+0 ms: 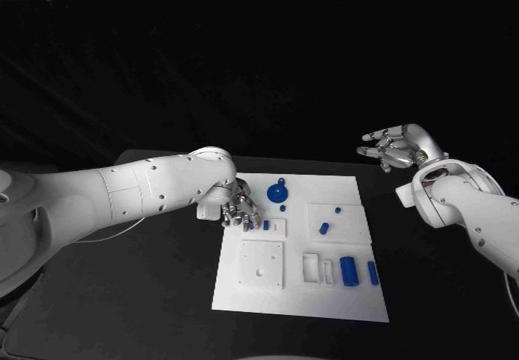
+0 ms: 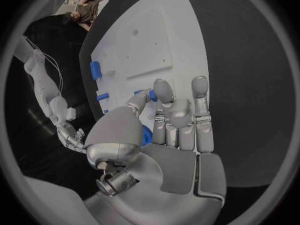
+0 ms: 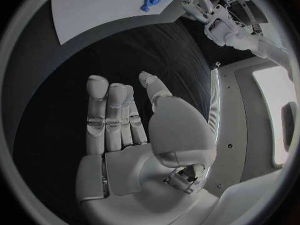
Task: Assemble the parts on the task board
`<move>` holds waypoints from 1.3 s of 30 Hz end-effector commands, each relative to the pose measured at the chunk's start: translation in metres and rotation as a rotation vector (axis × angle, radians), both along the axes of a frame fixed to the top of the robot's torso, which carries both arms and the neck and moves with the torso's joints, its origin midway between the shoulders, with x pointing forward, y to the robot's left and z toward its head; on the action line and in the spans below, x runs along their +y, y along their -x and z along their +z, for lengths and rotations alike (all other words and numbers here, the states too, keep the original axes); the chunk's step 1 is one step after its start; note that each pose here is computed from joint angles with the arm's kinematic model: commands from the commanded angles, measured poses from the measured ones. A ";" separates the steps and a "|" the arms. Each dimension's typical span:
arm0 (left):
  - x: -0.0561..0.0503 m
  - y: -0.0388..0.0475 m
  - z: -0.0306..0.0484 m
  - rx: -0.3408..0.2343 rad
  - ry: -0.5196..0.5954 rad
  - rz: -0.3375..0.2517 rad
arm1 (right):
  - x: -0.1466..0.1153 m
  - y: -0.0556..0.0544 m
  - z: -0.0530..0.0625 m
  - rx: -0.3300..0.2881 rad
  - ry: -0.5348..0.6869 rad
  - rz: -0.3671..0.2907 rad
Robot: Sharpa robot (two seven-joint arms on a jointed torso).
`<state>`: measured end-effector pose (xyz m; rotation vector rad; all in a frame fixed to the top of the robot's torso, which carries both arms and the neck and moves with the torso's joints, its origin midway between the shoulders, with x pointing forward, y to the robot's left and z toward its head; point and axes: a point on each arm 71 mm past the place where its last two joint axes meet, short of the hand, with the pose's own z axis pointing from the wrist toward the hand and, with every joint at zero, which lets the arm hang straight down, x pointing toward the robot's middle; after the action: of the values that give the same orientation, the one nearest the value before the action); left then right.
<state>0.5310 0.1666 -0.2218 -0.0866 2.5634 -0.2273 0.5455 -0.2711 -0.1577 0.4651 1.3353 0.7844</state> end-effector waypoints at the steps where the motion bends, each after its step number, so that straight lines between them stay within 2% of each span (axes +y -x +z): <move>1: 0.000 0.0029 -0.0064 0.010 -0.002 0.012 | 0.002 0.000 -0.001 0.001 0.010 0.016; 20: 0.003 0.0039 -0.0069 0.020 -0.002 0.014 | 0.002 0.000 -0.001 0.002 0.010 0.017; 39: 0.005 0.0033 -0.0062 0.002 -0.005 0.020 | 0.002 0.000 -0.001 0.003 0.010 0.016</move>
<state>0.5283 0.1722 -0.2266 -0.1125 2.5705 -0.2198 0.5453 -0.2707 -0.1584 0.4644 1.3384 0.7854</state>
